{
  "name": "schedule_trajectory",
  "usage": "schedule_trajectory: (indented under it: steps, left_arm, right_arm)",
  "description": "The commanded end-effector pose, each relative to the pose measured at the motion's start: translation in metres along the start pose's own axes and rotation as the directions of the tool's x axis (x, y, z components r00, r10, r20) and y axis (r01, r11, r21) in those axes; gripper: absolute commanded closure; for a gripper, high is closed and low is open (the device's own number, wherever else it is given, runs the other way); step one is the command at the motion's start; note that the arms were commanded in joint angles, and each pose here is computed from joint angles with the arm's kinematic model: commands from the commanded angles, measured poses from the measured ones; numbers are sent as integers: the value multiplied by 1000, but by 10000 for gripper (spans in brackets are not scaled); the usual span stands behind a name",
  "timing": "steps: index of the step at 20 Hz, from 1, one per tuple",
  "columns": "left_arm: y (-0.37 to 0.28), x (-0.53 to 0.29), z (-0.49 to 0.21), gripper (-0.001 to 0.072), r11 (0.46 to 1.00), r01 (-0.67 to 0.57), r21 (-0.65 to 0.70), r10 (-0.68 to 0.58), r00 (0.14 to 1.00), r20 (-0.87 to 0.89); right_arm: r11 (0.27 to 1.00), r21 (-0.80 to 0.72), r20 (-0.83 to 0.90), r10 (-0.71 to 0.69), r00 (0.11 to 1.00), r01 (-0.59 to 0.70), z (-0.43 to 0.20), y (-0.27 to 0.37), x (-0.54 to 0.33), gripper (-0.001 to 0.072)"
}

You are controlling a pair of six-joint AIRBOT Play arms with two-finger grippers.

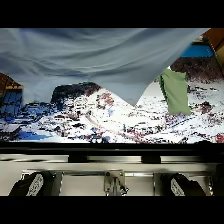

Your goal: Fold the shirts.

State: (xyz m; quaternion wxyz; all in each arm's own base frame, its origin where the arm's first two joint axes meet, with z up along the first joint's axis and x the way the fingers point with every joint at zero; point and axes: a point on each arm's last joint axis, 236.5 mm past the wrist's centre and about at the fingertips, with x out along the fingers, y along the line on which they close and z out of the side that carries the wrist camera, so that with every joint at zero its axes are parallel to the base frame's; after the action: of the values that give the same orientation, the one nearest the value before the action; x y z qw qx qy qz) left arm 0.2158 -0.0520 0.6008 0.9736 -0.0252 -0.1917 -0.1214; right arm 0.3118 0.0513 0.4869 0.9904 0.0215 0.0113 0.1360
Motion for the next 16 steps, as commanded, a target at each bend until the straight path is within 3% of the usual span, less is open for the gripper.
schedule_trajectory:
  steps: [1,6,10,12,13,16]
  left_arm:
    - [-41,-54,42,675,993,-34,113,27,997,70]
    - [-15,-78,-15,674,975,-160,157,188,965,-183]
    - [7,-70,-83,674,982,-158,104,187,898,-399]
    - [31,-63,-149,674,985,-160,60,166,810,-563]
    - [42,-62,-191,674,984,-175,8,138,746,-651]
    - [66,-72,-336,674,962,-220,-160,-22,523,-852]
  right_arm:
    - [991,-109,192,-53,980,75,61,22,-81,651]
    - [976,-85,57,-196,979,201,27,0,-108,651]
    - [979,-50,-283,-202,937,196,-51,-19,-77,651]
    - [983,0,-543,-155,825,185,-118,-31,-52,650]
    - [982,28,-675,-119,728,186,-160,-39,-39,650]
    - [973,96,-866,-23,499,210,-272,-65,11,651]
